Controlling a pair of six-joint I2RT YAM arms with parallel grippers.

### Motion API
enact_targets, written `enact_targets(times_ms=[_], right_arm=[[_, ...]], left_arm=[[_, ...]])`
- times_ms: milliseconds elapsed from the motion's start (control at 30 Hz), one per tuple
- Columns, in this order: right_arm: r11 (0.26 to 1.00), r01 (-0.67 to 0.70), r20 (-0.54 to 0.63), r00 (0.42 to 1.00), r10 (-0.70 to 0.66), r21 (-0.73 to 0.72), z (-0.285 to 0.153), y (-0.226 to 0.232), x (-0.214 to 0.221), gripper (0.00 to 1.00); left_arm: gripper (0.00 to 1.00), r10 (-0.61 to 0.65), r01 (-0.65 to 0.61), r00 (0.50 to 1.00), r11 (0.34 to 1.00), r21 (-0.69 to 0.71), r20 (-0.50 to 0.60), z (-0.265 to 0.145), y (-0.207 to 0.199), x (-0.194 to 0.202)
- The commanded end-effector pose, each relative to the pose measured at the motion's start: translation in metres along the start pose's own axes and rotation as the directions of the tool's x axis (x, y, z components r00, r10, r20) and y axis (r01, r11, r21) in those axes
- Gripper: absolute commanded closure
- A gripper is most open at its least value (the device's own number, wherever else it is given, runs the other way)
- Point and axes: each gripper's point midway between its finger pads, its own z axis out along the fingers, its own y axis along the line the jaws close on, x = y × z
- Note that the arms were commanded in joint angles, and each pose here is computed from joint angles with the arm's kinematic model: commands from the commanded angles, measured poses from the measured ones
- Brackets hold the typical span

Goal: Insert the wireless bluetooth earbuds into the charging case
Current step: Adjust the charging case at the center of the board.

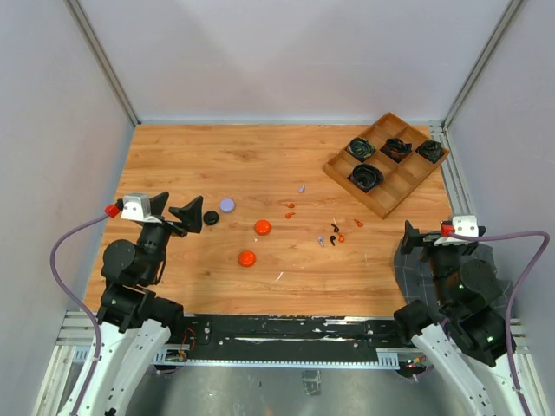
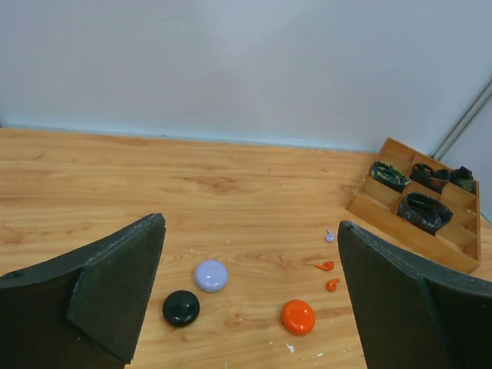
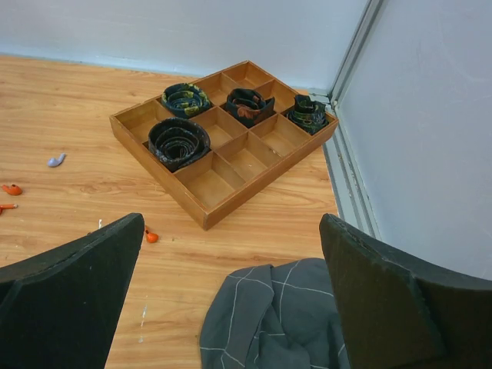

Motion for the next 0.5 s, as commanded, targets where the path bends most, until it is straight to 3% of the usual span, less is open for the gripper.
enact_targets(times_ms=[0, 300, 467], right_arm=[[0.999, -0.032, 0.031, 0.999, 0.033, -0.025, -0.001, 0.004, -0.010, 0.01], [0.999, -0.038, 0.024, 0.999, 0.038, 0.017, 0.001, -0.001, -0.006, 0.01], [1.000, -0.018, 0.003, 1.000, 0.018, -0.013, 0.007, 0.007, -0.004, 0.01]], left_arm=[[0.01, -0.023, 0.023, 1.000, 0.999, -0.036, 0.012, 0.004, 0.005, -0.002], [0.01, 0.016, -0.017, 0.996, 1.000, -0.002, -0.083, 0.012, -0.002, 0.007], [0.01, -0.020, 0.044, 0.960, 0.996, 0.080, -0.280, 0.016, -0.023, 0.037]])
